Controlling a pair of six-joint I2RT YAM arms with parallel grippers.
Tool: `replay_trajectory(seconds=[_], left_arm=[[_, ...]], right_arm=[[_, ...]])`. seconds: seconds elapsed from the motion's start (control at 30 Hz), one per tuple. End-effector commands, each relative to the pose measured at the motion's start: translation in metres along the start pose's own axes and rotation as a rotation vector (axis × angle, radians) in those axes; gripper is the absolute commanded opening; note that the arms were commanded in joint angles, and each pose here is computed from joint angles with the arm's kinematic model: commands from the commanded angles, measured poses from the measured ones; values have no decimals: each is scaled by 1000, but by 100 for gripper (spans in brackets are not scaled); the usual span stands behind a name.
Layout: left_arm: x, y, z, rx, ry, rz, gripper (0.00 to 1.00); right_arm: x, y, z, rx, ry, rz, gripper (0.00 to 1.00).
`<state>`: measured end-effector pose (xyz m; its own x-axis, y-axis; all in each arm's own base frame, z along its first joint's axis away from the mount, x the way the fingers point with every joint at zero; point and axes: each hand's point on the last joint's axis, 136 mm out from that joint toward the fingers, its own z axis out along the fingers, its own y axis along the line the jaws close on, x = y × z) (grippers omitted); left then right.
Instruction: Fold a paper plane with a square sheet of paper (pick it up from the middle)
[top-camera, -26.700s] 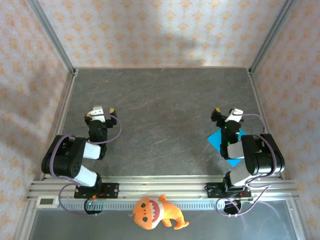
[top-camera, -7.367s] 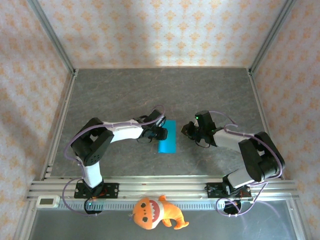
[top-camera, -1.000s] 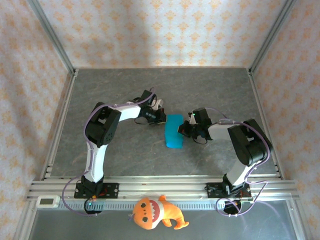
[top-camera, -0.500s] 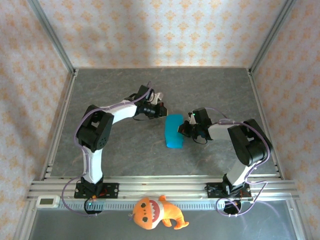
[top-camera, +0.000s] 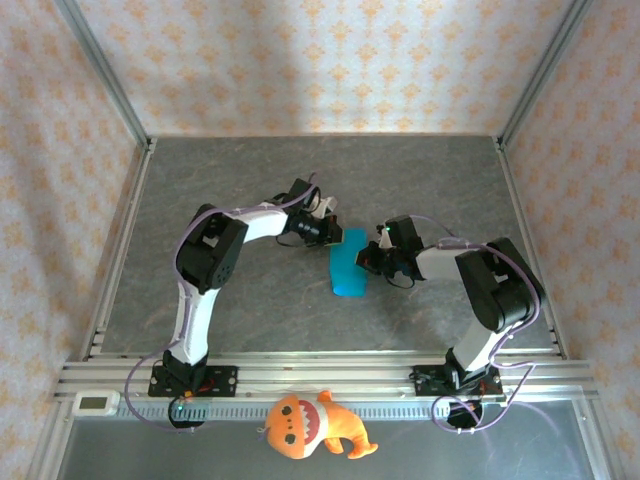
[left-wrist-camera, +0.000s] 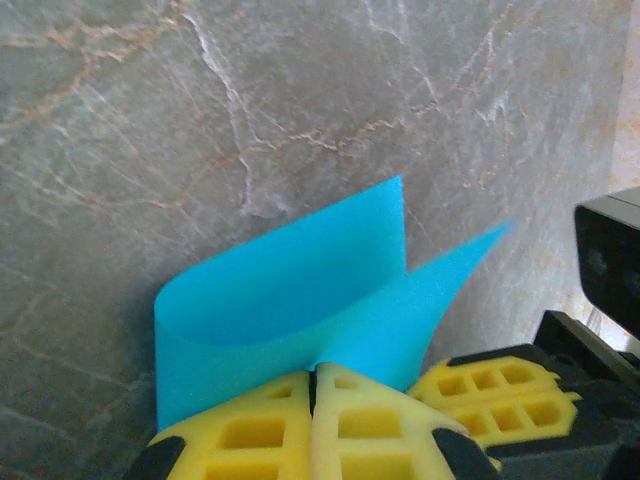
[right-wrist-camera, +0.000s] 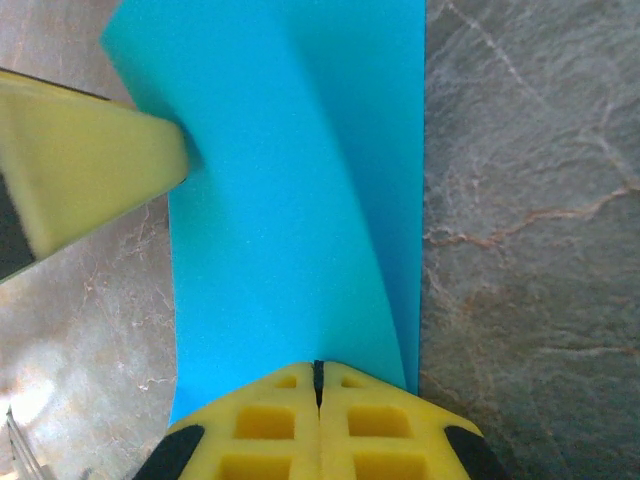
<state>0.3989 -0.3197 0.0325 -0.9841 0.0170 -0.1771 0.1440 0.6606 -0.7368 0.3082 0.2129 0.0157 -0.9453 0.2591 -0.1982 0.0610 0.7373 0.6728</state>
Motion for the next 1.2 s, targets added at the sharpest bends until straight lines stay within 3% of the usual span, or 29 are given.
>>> replay_trajectory(seconds=[0.0, 0.47, 0.9, 1.17], left_arm=[[-8, 16, 4, -56, -12, 4, 0], [-37, 55, -11, -163, -156, -94, 0], [-60, 57, -23, -137, -255, -162, 0], [-62, 57, -37, -208, -270, -152, 0]], right_arm=[[45, -81, 1, 290, 108, 125, 0], [47, -83, 2, 293, 113, 124, 0], [49, -84, 1, 293, 112, 126, 0], [45, -76, 0, 265, 94, 133, 0]])
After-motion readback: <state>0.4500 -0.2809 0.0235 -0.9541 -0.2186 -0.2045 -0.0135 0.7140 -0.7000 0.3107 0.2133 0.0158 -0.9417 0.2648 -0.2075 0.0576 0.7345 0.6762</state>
